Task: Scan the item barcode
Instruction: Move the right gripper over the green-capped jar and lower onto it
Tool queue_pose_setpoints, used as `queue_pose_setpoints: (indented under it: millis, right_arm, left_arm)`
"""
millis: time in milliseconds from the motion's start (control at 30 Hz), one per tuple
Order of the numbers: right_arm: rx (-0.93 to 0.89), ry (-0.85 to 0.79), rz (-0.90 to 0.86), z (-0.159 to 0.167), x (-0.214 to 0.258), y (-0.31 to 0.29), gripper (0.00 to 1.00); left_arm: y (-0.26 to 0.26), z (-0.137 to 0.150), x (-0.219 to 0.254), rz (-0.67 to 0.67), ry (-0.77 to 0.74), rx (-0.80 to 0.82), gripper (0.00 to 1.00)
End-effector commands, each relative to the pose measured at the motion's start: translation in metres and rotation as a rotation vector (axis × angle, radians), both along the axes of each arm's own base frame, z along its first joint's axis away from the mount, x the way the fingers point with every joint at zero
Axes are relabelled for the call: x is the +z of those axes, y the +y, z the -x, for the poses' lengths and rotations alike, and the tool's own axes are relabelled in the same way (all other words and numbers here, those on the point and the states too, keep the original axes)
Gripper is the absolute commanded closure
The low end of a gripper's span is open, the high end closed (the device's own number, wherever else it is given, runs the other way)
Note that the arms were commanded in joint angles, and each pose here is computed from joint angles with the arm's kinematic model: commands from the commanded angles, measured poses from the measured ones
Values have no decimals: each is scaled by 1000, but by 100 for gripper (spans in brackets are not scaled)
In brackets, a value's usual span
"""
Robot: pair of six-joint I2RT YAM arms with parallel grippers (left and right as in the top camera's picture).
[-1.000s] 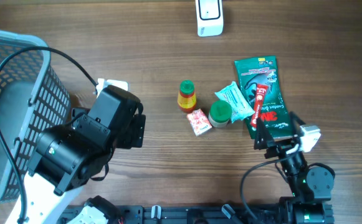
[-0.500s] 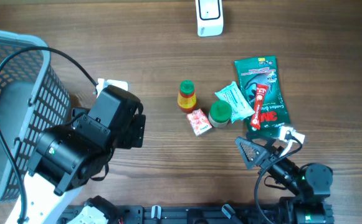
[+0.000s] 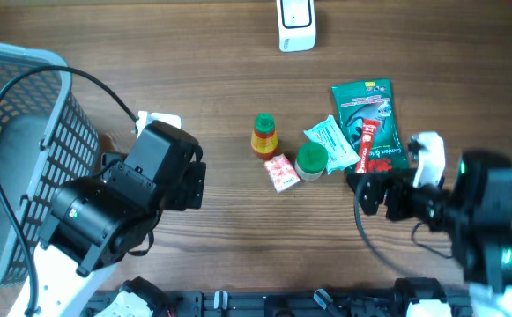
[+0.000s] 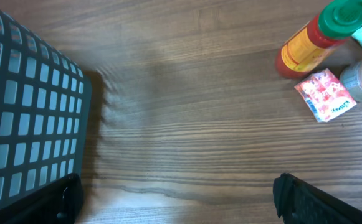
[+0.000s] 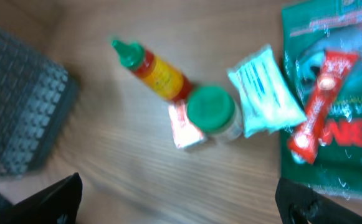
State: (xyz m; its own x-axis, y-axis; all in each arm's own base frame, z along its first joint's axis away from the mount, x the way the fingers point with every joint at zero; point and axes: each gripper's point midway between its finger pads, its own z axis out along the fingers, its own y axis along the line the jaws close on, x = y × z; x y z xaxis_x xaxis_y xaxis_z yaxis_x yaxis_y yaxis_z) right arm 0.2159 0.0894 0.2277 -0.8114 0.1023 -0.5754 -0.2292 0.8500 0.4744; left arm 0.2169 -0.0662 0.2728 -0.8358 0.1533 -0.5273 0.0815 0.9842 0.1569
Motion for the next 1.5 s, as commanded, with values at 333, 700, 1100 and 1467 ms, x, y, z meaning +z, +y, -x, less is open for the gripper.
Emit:
queue_pose_setpoints:
  millis: [333,700,1100,1467]
  right_arm:
    - [302,102,246,-87,-64,58,1]
    - [577,-62,330,-95,-80,94,0]
    - [595,154,441,-101,-166,91,2]
    - [428,261,494,-100,-174,71,28]
  left_arm:
    - [3,0,2,-7,-11,8,0]
    - [3,0,2,-7,-11,8,0]
    - [3,0,2,-7,-11,8,0]
    - [3,0,2,-7,-11,8,0]
